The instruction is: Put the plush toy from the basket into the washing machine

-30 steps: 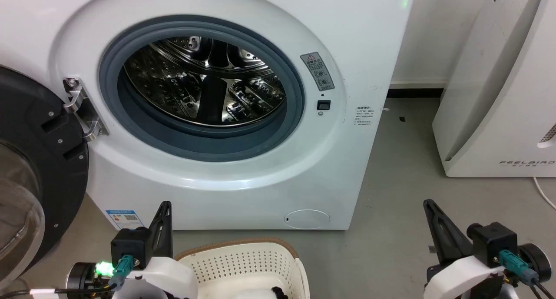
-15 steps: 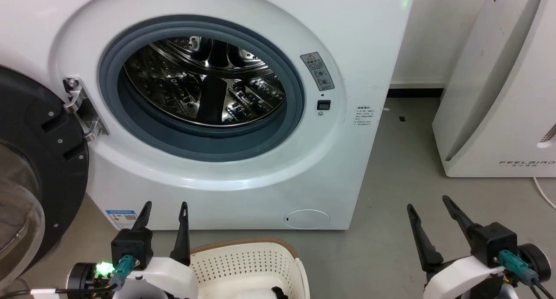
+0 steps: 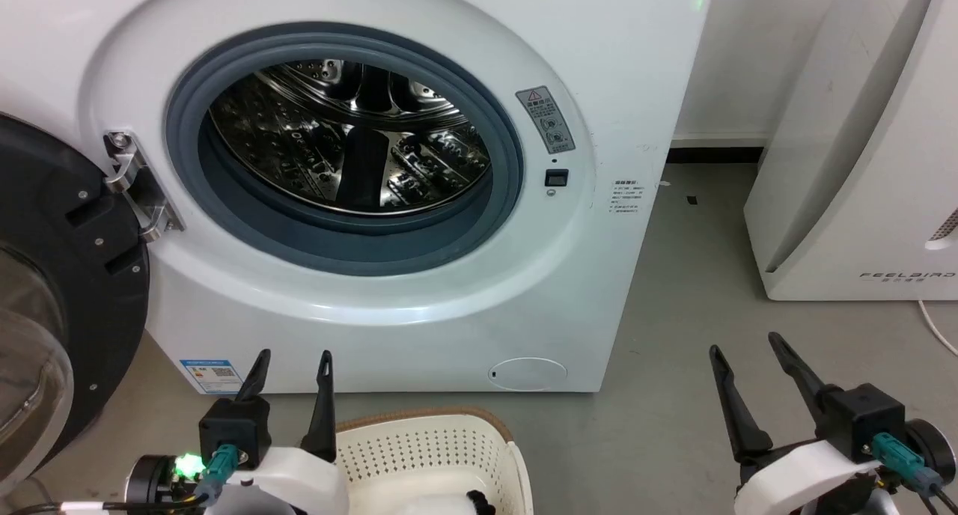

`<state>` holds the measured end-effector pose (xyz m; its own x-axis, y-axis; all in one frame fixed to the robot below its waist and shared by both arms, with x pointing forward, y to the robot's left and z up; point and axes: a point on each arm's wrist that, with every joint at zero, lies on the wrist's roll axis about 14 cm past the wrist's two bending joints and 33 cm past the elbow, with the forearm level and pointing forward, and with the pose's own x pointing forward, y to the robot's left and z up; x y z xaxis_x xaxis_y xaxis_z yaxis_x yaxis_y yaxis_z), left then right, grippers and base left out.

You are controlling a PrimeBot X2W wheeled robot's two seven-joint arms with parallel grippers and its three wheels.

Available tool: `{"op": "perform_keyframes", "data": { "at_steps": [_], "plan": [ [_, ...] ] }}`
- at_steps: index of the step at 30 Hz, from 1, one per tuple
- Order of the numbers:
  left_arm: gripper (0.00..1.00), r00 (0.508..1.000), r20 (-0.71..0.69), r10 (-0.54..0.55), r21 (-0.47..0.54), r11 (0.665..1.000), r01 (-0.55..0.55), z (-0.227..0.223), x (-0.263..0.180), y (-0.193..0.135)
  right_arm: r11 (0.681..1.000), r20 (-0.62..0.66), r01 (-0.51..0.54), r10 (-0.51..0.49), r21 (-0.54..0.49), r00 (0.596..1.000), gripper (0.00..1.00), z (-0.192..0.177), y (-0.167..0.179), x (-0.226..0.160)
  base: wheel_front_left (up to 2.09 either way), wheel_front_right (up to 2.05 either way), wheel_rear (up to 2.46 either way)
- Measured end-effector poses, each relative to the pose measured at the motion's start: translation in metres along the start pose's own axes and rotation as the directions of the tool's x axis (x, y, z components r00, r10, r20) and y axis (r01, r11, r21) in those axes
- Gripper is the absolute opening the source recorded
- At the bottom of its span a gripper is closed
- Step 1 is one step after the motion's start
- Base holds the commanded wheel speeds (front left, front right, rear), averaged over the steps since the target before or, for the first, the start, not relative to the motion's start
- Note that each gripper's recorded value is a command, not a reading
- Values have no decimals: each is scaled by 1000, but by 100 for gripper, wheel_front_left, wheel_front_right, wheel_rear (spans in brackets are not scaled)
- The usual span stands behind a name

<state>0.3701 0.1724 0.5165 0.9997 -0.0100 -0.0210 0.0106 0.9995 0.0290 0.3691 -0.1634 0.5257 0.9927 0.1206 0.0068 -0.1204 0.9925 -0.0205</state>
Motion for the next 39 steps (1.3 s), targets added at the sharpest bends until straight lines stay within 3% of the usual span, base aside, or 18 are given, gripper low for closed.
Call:
{"op": "perform_keyframes", "data": {
  "at_steps": [22, 39],
  "plan": [
    [100, 991, -120, -53, -32, 998, 49, -48, 16, -17, 999, 3, 32, -32, 9, 999, 100, -9, -12, 10, 0, 0, 0],
    [100, 941, -305, -145, -46, 989, 137, -116, 32, -40, 998, 3, 63, -63, 12, 998, 100, -18, -25, 25, 0, 0, 0]
  ]
}}
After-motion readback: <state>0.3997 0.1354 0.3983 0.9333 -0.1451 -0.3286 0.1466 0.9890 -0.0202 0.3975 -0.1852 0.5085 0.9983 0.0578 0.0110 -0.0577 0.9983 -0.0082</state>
